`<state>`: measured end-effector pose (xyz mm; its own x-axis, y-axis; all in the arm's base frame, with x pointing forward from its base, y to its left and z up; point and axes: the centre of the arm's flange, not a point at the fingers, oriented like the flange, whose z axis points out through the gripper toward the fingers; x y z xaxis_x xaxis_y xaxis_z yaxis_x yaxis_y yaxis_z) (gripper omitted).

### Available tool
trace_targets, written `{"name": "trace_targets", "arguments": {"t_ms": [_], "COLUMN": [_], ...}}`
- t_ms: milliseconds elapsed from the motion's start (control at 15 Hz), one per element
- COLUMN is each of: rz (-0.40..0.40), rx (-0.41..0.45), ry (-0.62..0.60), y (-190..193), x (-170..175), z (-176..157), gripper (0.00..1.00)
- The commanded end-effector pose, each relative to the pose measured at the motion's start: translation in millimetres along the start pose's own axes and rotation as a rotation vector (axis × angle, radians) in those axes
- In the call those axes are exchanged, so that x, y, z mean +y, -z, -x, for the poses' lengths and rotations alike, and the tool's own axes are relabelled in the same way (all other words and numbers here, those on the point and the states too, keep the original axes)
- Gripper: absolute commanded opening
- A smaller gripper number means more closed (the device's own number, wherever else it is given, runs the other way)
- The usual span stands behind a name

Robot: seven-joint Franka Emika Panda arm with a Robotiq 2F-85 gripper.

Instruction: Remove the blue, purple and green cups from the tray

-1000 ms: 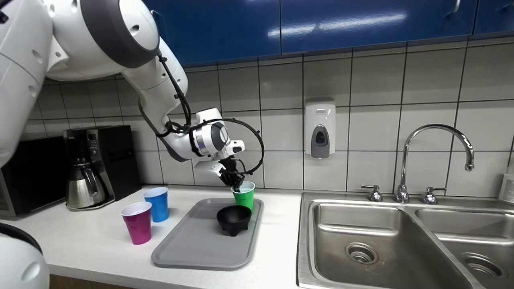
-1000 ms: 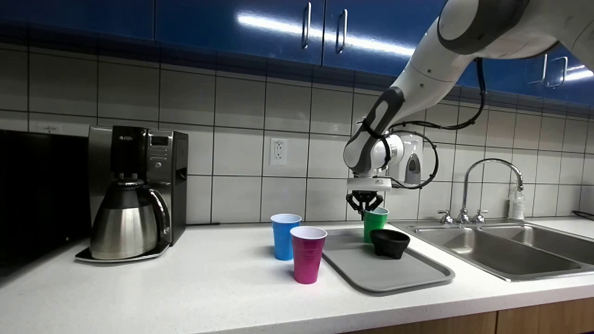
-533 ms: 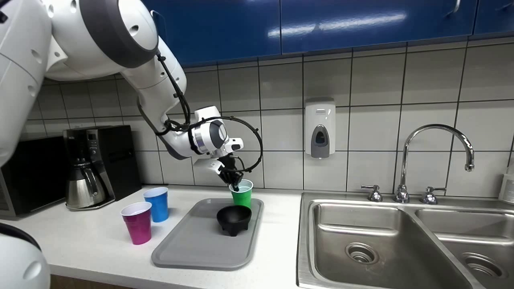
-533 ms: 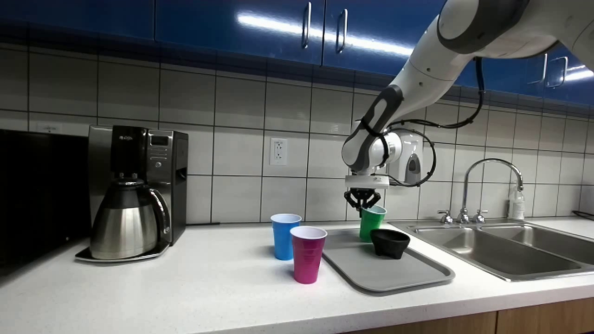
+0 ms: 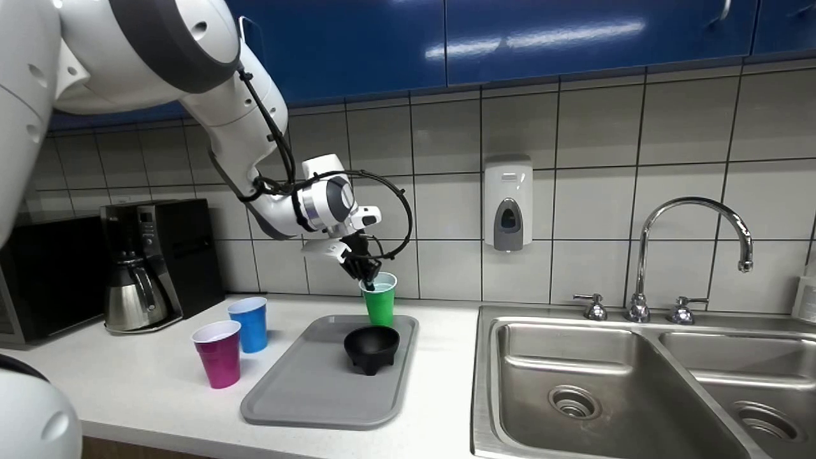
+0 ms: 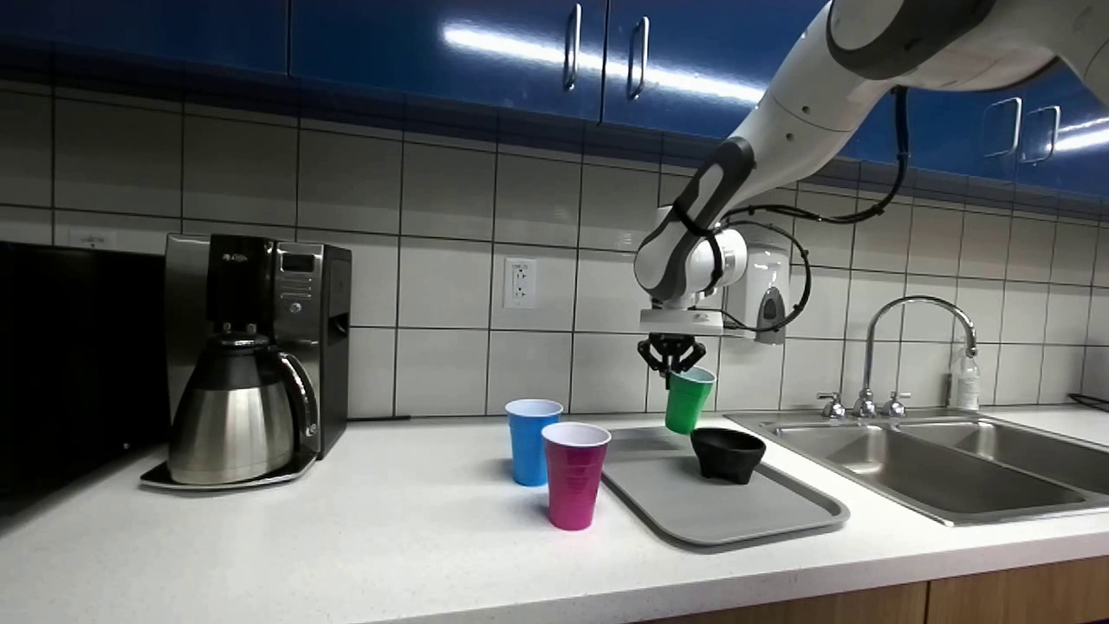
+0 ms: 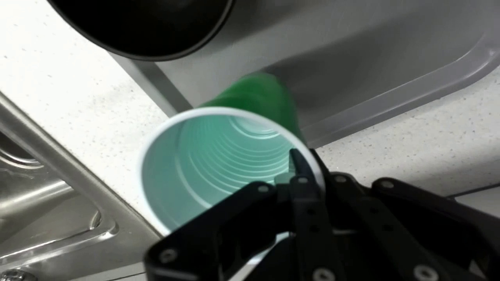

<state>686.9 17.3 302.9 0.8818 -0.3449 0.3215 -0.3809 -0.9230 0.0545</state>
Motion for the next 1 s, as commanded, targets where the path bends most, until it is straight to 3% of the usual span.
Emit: {"name": "trace_targets", "arguments": {"t_ms": [0, 933], "rz": [0.006, 0.024], "rx": [-0.023, -0.036], "ry": [0.032, 0.062], "y": [29.5, 46.3], "x": [7.2, 78.1], "z": [2.1, -4.6], "gripper": [0.01, 0.01]}}
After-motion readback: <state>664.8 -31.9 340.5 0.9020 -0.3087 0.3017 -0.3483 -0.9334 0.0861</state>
